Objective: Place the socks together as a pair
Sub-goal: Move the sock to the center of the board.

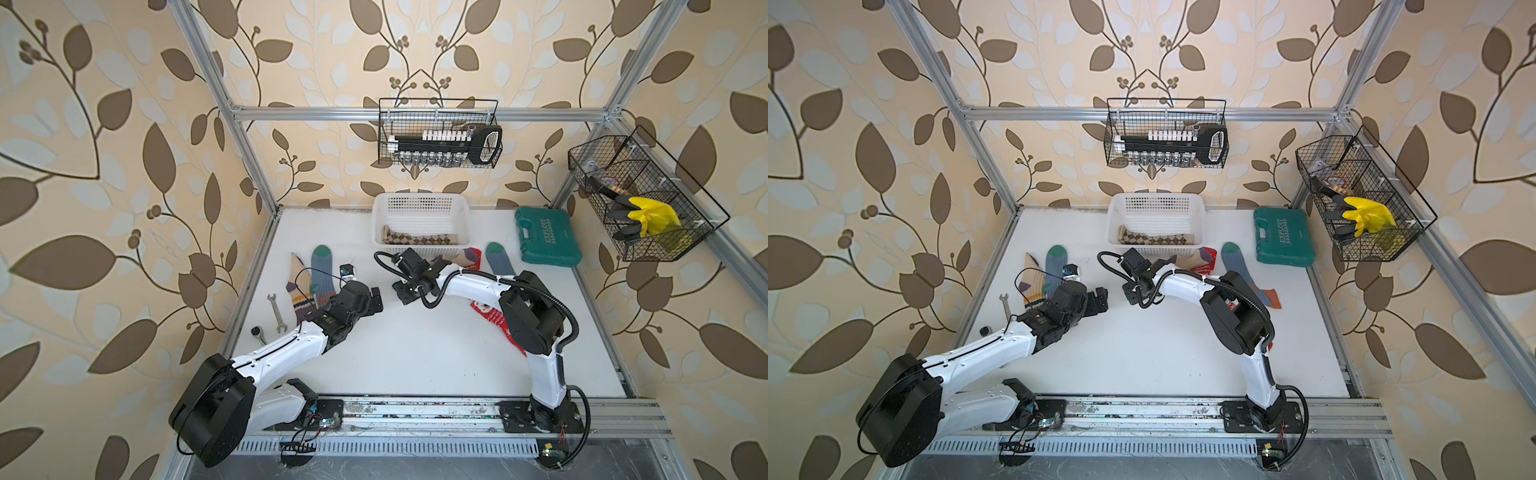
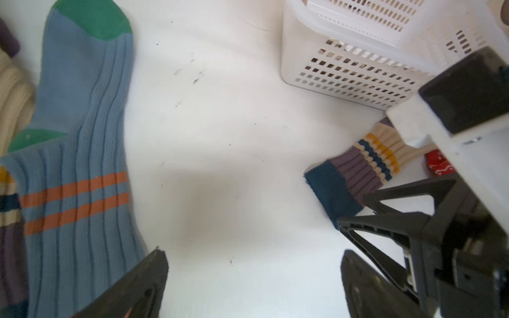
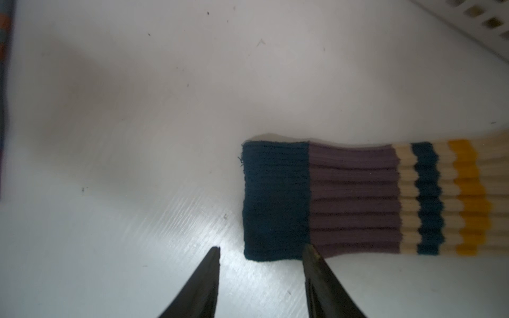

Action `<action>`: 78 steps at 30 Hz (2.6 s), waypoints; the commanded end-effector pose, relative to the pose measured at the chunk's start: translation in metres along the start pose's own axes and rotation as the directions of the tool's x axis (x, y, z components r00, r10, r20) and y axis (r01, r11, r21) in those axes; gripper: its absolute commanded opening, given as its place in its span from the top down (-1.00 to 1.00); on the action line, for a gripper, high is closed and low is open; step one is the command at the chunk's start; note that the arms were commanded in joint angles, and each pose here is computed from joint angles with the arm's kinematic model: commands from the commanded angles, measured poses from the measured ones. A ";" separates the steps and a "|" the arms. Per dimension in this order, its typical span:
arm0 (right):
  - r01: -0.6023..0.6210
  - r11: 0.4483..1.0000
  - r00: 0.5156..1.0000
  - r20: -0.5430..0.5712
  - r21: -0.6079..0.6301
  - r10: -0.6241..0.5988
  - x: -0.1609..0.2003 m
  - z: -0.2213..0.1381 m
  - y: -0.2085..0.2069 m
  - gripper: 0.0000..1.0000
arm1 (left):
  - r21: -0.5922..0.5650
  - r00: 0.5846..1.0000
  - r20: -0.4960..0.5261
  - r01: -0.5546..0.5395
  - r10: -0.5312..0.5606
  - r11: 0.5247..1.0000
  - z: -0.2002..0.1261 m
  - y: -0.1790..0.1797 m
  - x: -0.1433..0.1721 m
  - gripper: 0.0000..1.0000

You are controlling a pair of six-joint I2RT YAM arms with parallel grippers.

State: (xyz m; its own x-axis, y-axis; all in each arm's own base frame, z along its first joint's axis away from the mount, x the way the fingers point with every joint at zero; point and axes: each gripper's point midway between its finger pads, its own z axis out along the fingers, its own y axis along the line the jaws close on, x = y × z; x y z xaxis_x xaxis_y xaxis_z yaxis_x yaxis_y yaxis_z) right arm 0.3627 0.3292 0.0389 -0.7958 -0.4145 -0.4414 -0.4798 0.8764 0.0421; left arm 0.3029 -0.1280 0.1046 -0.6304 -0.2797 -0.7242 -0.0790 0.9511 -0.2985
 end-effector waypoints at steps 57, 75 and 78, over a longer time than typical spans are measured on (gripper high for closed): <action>-0.024 0.999 0.999 0.031 -0.030 0.025 0.113 -0.133 -0.025 1.00 | 0.080 0.985 0.153 0.071 -0.082 0.994 -0.023 0.009 -0.026 -0.92; -0.247 0.936 0.963 0.172 0.252 0.208 0.103 -0.142 -0.119 0.28 | -0.009 0.949 -0.310 -0.066 0.060 0.998 0.082 -0.044 0.005 -0.71; -0.254 0.939 0.959 0.189 0.232 0.212 0.101 -0.148 -0.118 0.23 | -0.006 0.936 -0.348 -0.053 0.047 0.999 0.089 -0.043 0.011 -0.61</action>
State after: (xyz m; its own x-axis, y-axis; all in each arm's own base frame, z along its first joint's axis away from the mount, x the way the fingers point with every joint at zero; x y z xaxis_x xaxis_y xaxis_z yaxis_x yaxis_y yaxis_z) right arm 0.2789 0.1477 0.1028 -0.8201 -0.1899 -0.5398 -0.1794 0.9811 -0.0726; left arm 0.3716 -0.1850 0.0578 -0.8298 -0.1858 -0.5263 -0.0529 0.9649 -0.2572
